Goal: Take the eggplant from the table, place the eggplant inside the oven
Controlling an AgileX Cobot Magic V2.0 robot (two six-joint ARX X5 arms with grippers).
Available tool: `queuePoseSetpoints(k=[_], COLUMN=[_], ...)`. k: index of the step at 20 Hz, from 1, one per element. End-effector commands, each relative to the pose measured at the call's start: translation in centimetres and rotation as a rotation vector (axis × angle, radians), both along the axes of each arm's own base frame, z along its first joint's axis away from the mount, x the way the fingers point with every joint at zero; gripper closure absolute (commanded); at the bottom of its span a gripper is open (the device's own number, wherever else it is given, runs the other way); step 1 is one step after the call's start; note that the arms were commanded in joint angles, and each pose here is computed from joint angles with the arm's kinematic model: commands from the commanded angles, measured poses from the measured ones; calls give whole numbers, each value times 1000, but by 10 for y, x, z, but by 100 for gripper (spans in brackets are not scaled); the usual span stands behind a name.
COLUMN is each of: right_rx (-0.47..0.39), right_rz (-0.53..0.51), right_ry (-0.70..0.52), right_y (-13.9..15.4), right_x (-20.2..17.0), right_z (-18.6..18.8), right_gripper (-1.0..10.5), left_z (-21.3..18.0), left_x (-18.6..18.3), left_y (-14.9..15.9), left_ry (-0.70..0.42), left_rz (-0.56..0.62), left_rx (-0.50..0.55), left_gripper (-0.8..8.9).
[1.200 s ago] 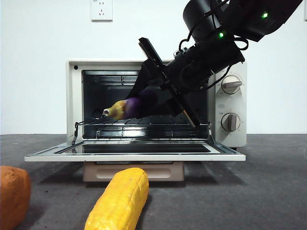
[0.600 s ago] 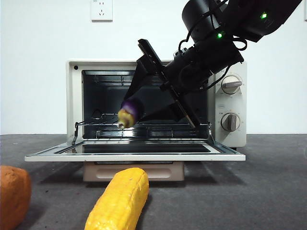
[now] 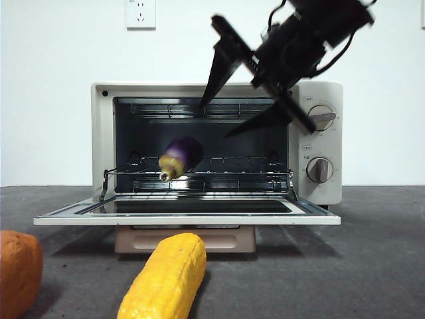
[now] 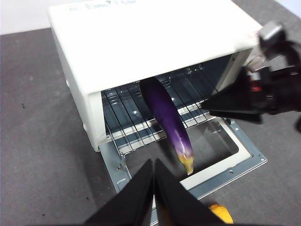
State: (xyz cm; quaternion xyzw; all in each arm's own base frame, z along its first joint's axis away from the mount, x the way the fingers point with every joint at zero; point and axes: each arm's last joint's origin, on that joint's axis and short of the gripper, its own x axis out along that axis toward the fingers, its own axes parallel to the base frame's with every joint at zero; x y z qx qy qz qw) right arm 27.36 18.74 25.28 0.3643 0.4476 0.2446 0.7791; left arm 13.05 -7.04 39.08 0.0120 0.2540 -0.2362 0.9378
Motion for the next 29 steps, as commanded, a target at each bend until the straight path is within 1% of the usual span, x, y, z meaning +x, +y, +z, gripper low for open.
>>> queuePoseSetpoints(k=[1,3,4,5,6,8,9,11,12,14,17,21,25,29], right_rx=[-78,-204,-272,-323,-388,-483,-530,-607,-629,-646,-629,-620,-639,-633], right_rz=[100,174,191,206,218,213,201,153,136,127,115,90,55,49], right_ry=[-86,-198,-260,-313,-381,-473,-521,-575,-587,-607,-625,-645,-653,-660], right_y=[1,-5,-10,-13,-20,-34,-43,-62,-71,-85,-102,-113,-119,-121], right_x=[-21,-54,-70,-81,-95,-118,-129,-147,-154,-167,-183,-193,-197,-199], right_z=[21,43,53,61,70,83,90,100,103,108,113,116,116,117], right_gripper=[673,683,707,740,803,918,944,943,943,943,944,943,943,943], left_z=[0,-10,-19,-28,-41,-67,-80,-100,-108,-122,-145,-185,-214,-239], left_x=[10,21,28,33,39,47,51,56,59,67,88,117,133,143], left_y=[-6,-12,-15,-15,-15,-10,-5,5,11,21,36,55,60,58], left_ry=[-9,30,56,72,91,132,153,198,226,312,447,623,710,785], left_rz=[-2,-11,-7,1,19,75,104,152,158,139,108,109,80,59], left_rx=[8,47,62,69,72,66,65,44,24,-39,-138,-243,-316,-342], left_gripper=[807,807,807,807,807,807,808,808,808,808,808,808,808,808])
